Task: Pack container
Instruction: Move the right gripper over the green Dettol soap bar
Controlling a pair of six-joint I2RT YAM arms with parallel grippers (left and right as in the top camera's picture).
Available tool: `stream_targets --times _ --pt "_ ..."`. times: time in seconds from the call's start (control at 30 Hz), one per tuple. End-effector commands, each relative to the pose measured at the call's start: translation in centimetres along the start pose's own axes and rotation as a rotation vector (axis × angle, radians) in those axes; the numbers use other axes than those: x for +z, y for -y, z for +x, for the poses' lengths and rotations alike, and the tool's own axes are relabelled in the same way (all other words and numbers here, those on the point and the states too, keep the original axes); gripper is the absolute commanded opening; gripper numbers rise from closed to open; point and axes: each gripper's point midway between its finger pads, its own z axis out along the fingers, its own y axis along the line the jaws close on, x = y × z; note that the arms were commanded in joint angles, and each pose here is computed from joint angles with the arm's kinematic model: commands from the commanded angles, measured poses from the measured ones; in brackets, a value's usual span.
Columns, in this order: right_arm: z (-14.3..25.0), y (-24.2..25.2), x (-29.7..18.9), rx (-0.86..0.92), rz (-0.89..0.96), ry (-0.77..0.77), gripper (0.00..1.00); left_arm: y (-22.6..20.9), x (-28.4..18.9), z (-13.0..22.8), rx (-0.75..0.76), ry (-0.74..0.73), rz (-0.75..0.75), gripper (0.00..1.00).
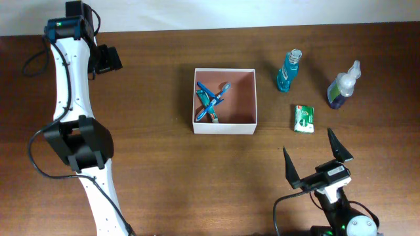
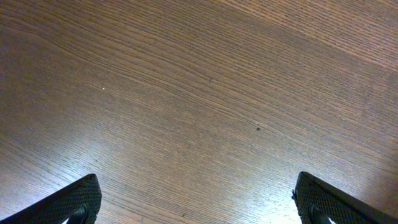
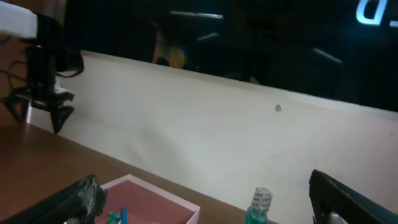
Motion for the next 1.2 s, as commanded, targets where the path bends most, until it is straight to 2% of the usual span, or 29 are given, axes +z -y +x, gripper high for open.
stream_targets --times 0.0,0.13,0.4,0.6,0.73,0.8,0.87,1.03,1.17 --pt "-4.0 0.2 0.2 -0.022 -0.006 0.053 0.98 -0.5 -0.7 -0.2 -0.001 0.015 -0.01 0.99" --pt "-5.4 1.8 0.7 0.026 0.061 -0.048 0.98 -0.5 -0.7 -0.2 -0.001 0.015 -0.009 0.99" --pt "-6.7 5.4 4.0 0.147 0.136 -0.38 0.98 -0.5 -0.7 -0.2 -0.001 0.015 -0.009 0.99" --pt "-4.1 8.3 7.3 0.28 0.168 -0.767 0.98 -0.5 -0.7 -0.2 -0.001 0.015 -0.009 0.99" --pt "-2.5 9.3 9.5 0.323 0.154 -0.871 0.98 -0.5 -0.7 -0.2 -0.002 0.015 -0.01 0.99" --pt "-1.0 9.7 10.5 0.339 0.148 -0.914 0.98 -0.5 -0.7 -0.2 -0.002 0.015 -0.01 0.99" --pt "2.4 9.9 10.6 0.371 0.154 -1.029 0.98 -0.5 -0.7 -0.2 -0.002 0.015 -0.01 0.99" --pt "9.2 10.3 7.1 0.39 0.24 -1.343 0.98 -0.5 -0.7 -0.2 -0.001 0.015 -0.009 0.99" --pt "12.9 9.3 5.0 0.433 0.229 -1.518 0.98 -0.5 -0.7 -0.2 -0.001 0.015 -0.009 0.99"
